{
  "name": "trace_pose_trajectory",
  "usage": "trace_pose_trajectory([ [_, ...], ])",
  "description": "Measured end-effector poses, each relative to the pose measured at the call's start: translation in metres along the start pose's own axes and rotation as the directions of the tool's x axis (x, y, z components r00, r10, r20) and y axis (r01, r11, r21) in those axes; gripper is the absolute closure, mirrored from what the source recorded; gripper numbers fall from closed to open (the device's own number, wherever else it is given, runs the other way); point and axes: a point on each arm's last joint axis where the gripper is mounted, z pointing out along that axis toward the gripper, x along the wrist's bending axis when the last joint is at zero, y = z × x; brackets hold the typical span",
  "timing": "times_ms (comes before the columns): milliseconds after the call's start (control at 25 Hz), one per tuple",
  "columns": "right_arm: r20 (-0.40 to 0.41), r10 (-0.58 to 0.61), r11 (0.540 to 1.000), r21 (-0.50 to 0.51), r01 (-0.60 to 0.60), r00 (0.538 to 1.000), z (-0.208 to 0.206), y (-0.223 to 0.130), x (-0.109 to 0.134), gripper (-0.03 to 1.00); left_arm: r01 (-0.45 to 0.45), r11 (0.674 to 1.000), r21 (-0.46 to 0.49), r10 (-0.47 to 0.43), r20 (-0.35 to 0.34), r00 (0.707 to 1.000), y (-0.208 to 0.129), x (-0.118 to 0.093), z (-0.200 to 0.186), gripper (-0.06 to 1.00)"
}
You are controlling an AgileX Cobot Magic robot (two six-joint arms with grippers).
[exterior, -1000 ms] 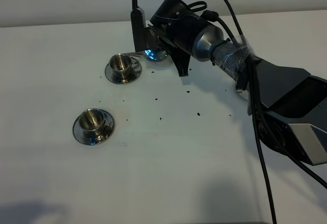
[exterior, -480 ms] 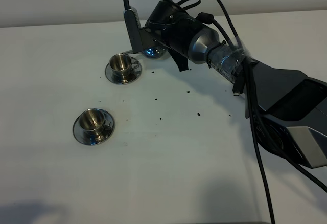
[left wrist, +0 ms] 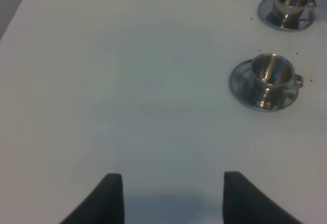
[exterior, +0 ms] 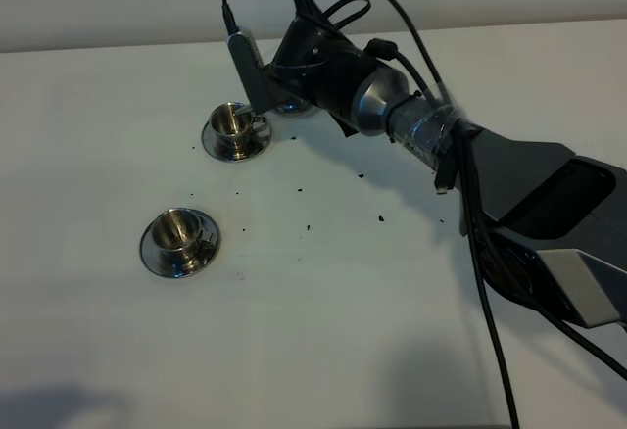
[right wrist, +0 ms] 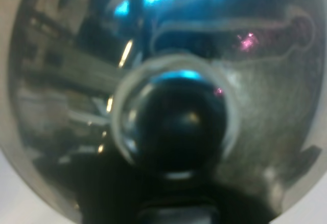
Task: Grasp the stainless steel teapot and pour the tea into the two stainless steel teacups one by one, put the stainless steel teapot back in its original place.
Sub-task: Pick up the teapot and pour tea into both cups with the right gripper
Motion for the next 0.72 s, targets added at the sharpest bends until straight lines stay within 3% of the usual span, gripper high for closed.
trace_pose_trajectory([
  [720,0.114,-0.136,0.99,0.054,0.13,0.984,-0.0032,0.0024,-0.0088,0.79,-0.002,1.0,0.0,0.002,0.0,1.0,-0.0001,0.0,0.0001,0.47],
])
